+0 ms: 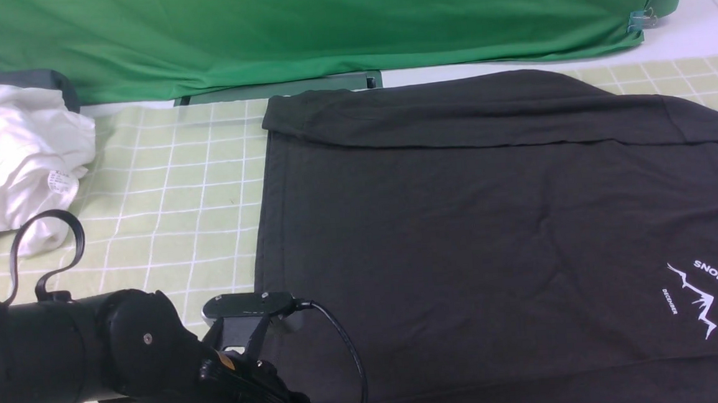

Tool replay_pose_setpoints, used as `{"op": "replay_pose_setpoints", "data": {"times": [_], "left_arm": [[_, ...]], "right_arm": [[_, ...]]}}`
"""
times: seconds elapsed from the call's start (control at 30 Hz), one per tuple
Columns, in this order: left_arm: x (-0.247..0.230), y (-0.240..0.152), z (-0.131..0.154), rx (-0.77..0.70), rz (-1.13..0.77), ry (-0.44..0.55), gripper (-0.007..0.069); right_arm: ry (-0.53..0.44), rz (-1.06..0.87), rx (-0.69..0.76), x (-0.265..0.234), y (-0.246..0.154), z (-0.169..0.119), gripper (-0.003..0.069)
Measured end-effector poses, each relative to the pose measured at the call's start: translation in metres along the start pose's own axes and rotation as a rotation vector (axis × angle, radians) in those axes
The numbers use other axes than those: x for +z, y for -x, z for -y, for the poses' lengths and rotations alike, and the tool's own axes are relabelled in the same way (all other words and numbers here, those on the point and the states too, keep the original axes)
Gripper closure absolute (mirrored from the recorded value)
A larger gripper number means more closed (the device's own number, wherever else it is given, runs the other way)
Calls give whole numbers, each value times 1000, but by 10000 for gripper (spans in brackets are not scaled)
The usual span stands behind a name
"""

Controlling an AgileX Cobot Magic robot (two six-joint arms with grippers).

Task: Fold a long-sleeved shirt over a green coffee tablecloth.
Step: 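Fold the left side of the black T-shirt inward over its body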

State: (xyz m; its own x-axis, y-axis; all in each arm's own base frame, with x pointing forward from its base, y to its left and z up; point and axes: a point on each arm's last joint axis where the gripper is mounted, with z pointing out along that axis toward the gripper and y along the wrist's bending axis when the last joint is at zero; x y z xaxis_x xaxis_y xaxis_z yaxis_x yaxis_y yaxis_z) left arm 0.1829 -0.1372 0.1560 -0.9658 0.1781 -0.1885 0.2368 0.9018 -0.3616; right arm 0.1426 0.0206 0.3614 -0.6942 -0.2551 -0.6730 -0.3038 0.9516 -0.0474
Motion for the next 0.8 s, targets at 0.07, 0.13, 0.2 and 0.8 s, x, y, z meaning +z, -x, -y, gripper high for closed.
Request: {"op": "replay_pose_setpoints", "data": {"times": [0.07, 0.13, 0.2, 0.8], "left_arm": [[-2, 1, 1, 8, 8, -3, 601], [-5, 3, 3, 18, 13, -12, 603], [-25, 12, 14, 41, 65, -52, 603], [-90, 115, 20, 5, 258, 104, 603]], "right_arm": [[0, 0, 0, 0, 0, 0, 589], [0, 0, 0, 0, 0, 0, 589], [0, 0, 0, 0, 0, 0, 589], [6, -27, 4, 7, -6, 0, 567]]}}
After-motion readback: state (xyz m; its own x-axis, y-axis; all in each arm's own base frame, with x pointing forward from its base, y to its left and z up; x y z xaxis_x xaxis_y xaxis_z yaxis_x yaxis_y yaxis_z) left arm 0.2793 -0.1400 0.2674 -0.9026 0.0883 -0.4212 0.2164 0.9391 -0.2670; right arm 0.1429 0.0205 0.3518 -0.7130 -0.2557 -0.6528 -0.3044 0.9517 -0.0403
